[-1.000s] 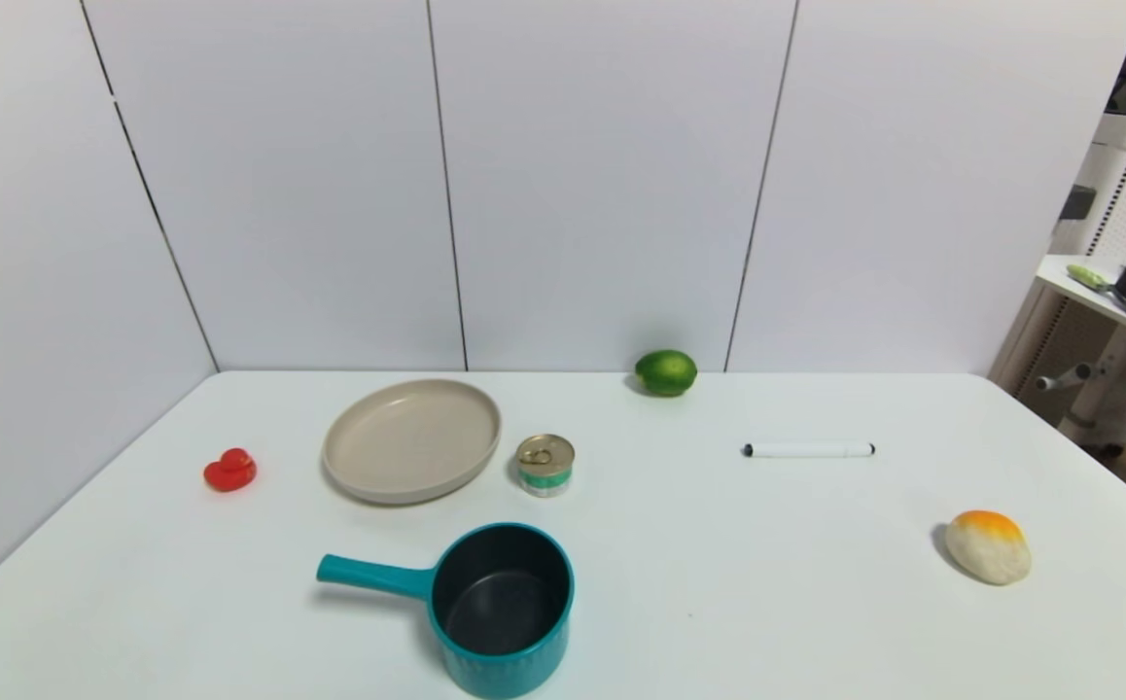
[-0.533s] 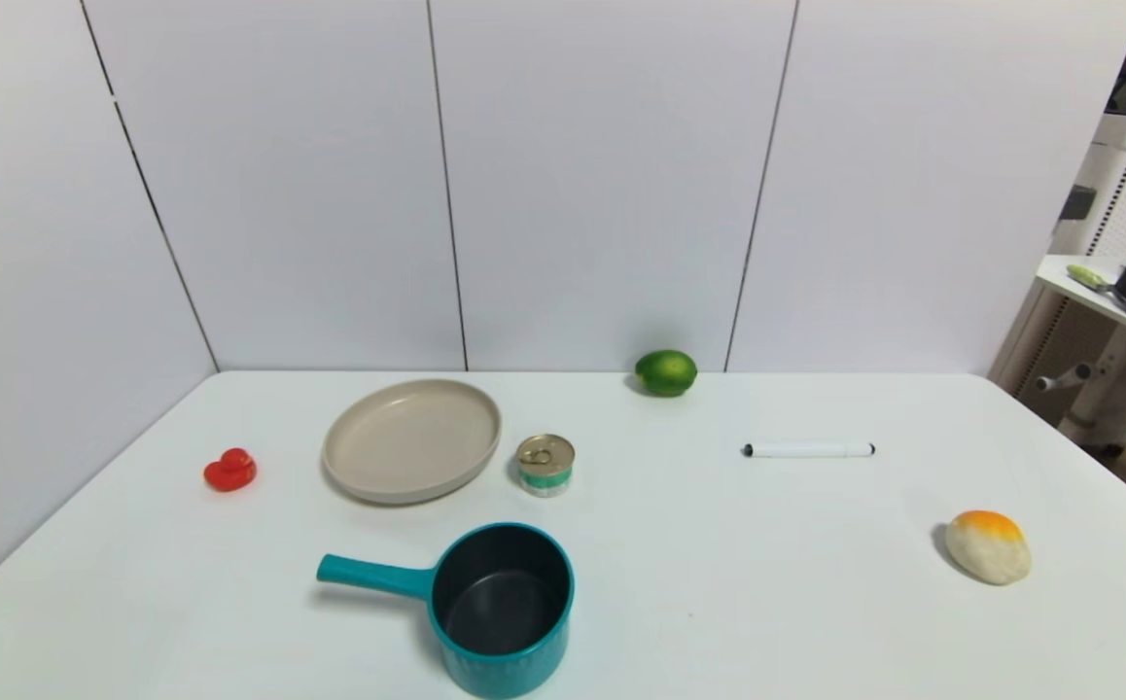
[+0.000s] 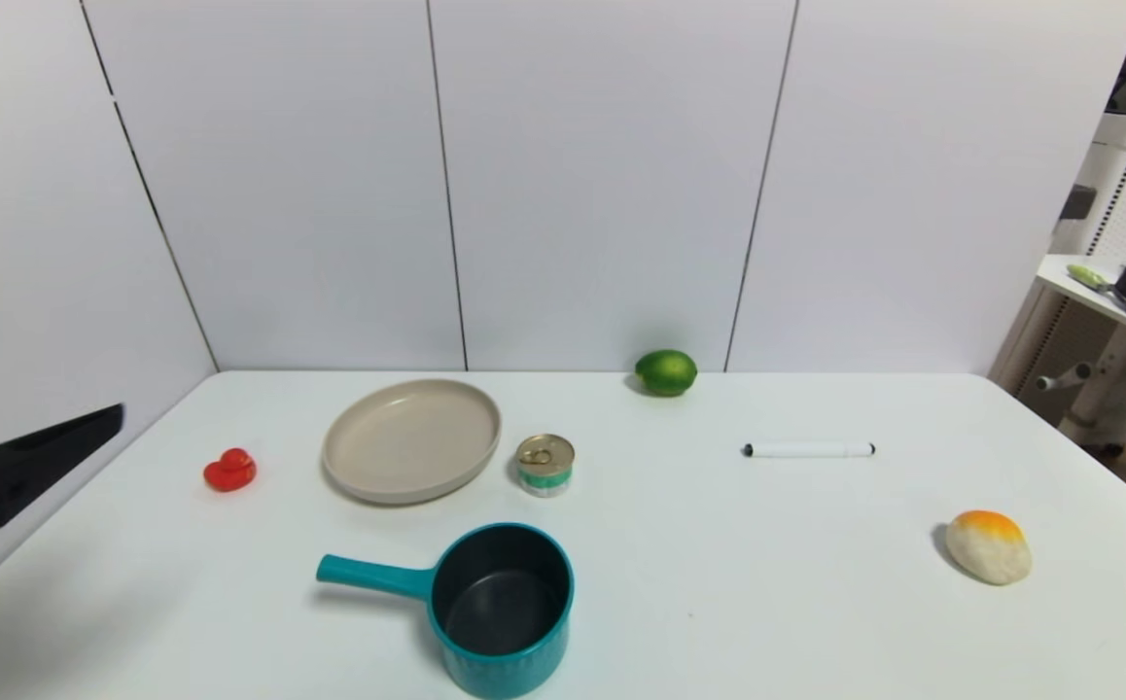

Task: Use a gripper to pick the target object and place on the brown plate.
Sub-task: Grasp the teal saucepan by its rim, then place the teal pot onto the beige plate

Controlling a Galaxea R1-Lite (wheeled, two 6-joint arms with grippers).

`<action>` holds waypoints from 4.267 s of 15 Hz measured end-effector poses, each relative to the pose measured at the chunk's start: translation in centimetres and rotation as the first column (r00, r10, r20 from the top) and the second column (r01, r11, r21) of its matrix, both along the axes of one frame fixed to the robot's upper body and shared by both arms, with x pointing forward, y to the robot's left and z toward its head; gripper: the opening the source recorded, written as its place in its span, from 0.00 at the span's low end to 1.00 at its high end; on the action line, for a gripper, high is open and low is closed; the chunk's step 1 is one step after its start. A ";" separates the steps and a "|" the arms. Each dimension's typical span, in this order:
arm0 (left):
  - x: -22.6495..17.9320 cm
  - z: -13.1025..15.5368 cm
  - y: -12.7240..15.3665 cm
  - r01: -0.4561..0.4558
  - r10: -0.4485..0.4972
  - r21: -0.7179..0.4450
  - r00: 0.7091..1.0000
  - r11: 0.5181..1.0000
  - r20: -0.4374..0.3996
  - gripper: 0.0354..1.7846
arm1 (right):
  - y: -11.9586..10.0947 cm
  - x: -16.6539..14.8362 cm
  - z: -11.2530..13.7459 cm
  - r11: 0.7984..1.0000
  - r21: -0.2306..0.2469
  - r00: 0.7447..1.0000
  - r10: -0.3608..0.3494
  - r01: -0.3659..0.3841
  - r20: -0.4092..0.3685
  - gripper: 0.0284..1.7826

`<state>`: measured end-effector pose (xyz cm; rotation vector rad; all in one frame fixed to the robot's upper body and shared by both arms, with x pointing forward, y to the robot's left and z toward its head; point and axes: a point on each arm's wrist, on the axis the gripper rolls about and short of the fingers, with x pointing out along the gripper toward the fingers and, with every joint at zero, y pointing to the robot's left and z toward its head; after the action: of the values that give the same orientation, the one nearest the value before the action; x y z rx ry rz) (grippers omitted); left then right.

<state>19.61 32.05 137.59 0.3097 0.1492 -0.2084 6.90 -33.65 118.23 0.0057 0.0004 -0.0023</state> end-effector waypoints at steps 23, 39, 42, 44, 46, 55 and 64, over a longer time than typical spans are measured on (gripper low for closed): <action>14.8 -12.3 -18.2 0.771 -0.554 0.138 0.557 0.621 -0.619 0.94 | 0.0 0.0 0.0 1.000 0.000 1.000 0.001 -0.001 0.000 0.95; 17.3 -13.6 -17.6 0.668 -0.389 0.115 0.554 0.735 -0.736 0.94 | 0.0 0.0 0.0 1.000 0.000 1.000 0.001 -0.001 0.000 0.95; 17.6 -13.8 -17.8 0.669 -0.390 0.113 0.553 0.735 -0.737 0.94 | 0.0 0.0 0.0 1.000 0.000 1.000 0.001 -0.001 0.000 0.95; 17.8 -14.0 -17.9 0.670 -0.388 0.112 0.550 0.734 -0.740 0.74 | 0.0 0.0 0.0 1.000 0.000 1.000 0.001 -0.001 0.000 0.95; 17.8 -14.2 -18.0 0.671 -0.386 0.111 0.546 0.733 -0.743 0.58 | 0.0 0.0 0.0 1.000 0.000 1.000 0.000 0.000 0.000 0.95; 17.9 -13.6 -18.2 0.680 -0.439 0.051 0.526 0.732 -0.728 0.07 | 0.0 0.0 0.0 1.000 0.000 1.000 0.001 -0.001 0.000 0.95; 20.3 -7.6 -16.8 0.587 -0.465 0.058 0.694 0.807 -0.549 0.06 | 0.0 0.0 0.0 1.000 0.000 1.000 0.001 -0.001 0.000 0.95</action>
<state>39.92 15.26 129.97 0.5255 0.6251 -0.8686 6.90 -33.65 118.23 0.0062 0.0000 -0.0017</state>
